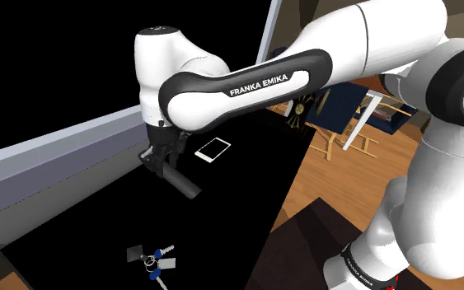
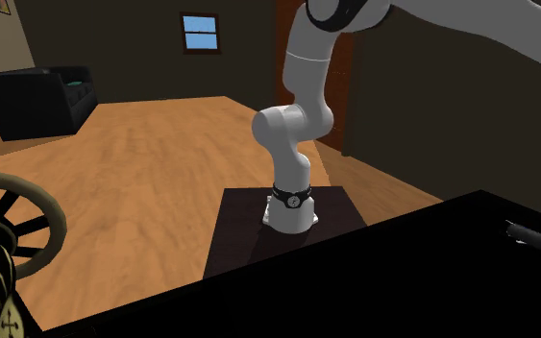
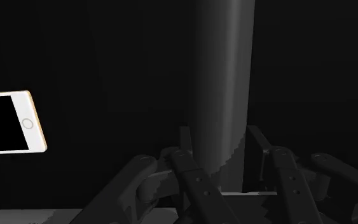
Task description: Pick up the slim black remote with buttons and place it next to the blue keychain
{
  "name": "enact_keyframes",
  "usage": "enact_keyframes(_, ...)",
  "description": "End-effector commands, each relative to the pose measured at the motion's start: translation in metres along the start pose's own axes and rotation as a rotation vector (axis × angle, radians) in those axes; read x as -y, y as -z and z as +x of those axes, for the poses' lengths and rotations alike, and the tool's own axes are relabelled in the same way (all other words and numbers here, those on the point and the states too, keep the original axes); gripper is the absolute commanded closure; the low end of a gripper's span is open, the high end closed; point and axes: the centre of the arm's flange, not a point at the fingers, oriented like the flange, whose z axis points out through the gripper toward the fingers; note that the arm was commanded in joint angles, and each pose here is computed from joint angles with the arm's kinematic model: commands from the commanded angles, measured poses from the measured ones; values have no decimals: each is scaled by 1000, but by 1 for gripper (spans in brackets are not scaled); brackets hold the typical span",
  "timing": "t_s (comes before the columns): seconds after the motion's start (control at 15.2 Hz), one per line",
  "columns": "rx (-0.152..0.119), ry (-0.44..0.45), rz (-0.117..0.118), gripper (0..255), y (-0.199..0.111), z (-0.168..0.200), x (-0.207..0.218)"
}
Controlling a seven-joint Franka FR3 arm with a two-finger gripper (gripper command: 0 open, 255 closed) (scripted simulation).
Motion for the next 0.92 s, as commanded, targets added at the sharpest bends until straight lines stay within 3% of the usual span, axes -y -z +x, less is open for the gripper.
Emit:
enact_keyframes(0.0, 1, -2, 0, 255, 3, 6, 26)
enact_keyframes(0.86, 1, -2, 0, 255, 17, 44, 184)
